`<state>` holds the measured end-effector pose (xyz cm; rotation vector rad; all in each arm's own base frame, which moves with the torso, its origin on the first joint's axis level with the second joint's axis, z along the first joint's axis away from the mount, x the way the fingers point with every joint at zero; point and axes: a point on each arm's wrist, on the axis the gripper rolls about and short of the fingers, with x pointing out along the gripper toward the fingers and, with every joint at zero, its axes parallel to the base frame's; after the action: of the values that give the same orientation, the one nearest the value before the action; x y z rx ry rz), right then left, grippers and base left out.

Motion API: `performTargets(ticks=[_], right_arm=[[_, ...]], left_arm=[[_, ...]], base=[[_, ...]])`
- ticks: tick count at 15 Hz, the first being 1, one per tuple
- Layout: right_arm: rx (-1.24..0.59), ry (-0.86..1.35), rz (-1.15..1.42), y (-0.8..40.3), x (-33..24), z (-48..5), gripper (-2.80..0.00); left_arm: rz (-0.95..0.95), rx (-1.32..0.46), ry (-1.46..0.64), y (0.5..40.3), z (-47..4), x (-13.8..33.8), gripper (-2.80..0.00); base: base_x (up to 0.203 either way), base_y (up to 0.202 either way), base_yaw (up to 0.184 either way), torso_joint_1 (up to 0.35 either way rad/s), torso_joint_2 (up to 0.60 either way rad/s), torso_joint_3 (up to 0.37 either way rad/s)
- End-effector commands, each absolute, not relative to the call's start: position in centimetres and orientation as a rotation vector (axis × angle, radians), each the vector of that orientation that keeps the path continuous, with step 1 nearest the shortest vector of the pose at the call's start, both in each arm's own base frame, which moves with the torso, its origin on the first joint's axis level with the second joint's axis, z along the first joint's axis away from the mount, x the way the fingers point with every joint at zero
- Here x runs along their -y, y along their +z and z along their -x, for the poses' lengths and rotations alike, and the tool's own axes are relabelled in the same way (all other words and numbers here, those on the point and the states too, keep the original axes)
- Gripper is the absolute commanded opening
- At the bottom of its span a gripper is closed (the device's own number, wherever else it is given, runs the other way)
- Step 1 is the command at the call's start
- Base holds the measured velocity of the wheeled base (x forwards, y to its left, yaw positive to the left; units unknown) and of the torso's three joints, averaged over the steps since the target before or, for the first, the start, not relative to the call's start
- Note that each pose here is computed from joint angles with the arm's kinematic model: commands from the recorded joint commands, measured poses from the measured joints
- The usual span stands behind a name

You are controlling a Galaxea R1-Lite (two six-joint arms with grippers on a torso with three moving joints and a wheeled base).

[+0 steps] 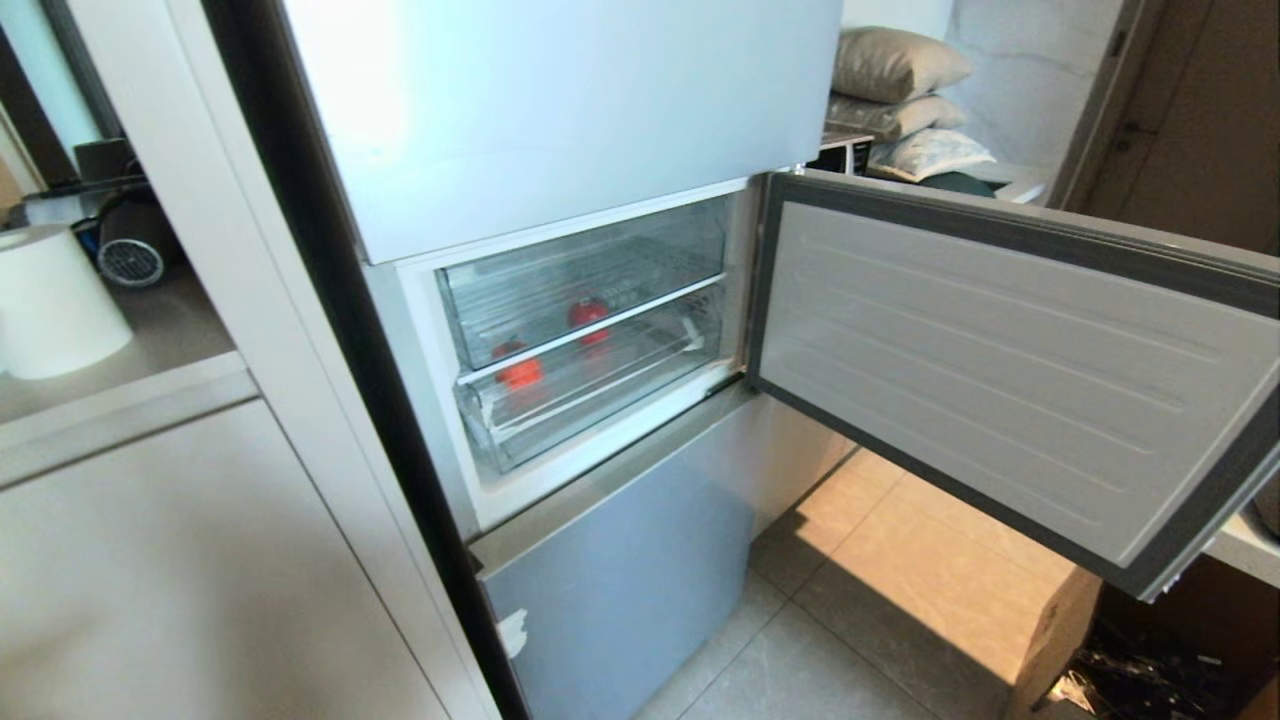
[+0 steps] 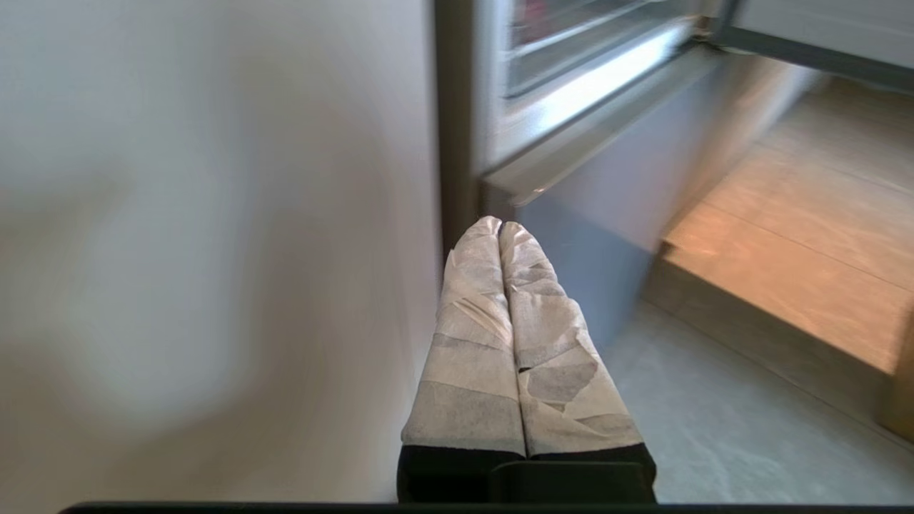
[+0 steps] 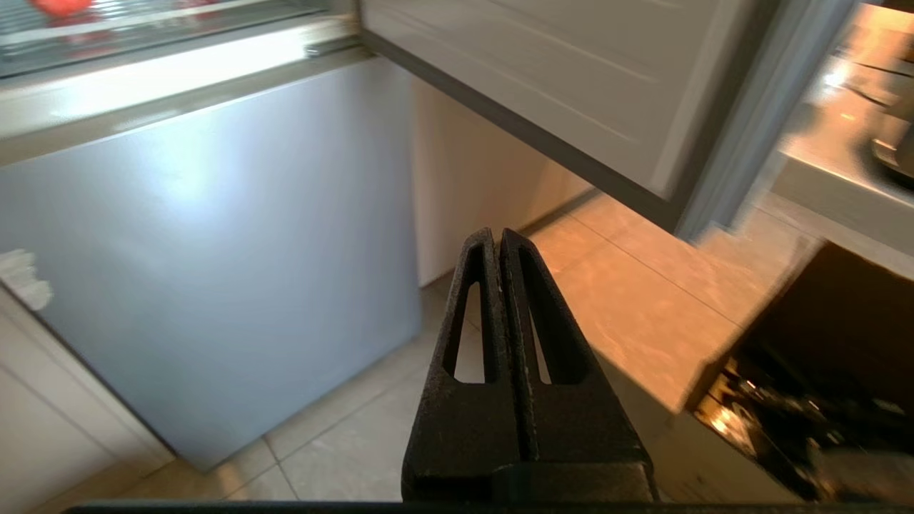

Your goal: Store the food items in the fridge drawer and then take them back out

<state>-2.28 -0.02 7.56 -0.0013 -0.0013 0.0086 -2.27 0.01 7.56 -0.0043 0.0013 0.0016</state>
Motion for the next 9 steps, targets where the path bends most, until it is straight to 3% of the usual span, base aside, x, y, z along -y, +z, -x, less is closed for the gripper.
performTargets(ticks=[1, 9], right_arm=[[0.0, 0.008, 0.002, 7.57, 0.02, 2.27, -2.8], [0.0, 0.008, 0.0, 7.57, 0.02, 2.27, -2.8]], left_arm=[[0.005, -0.003, 0.002, 7.55, 2.26, -0.01, -2.8], [0.005, -0.003, 0.002, 7.55, 2.26, -0.01, -2.8]], base=[[-0.003, -0.005, 0.17, 0.004, 0.0, 0.001], [0.0, -0.01, 0.176, 0.004, 0.0, 0.001]])
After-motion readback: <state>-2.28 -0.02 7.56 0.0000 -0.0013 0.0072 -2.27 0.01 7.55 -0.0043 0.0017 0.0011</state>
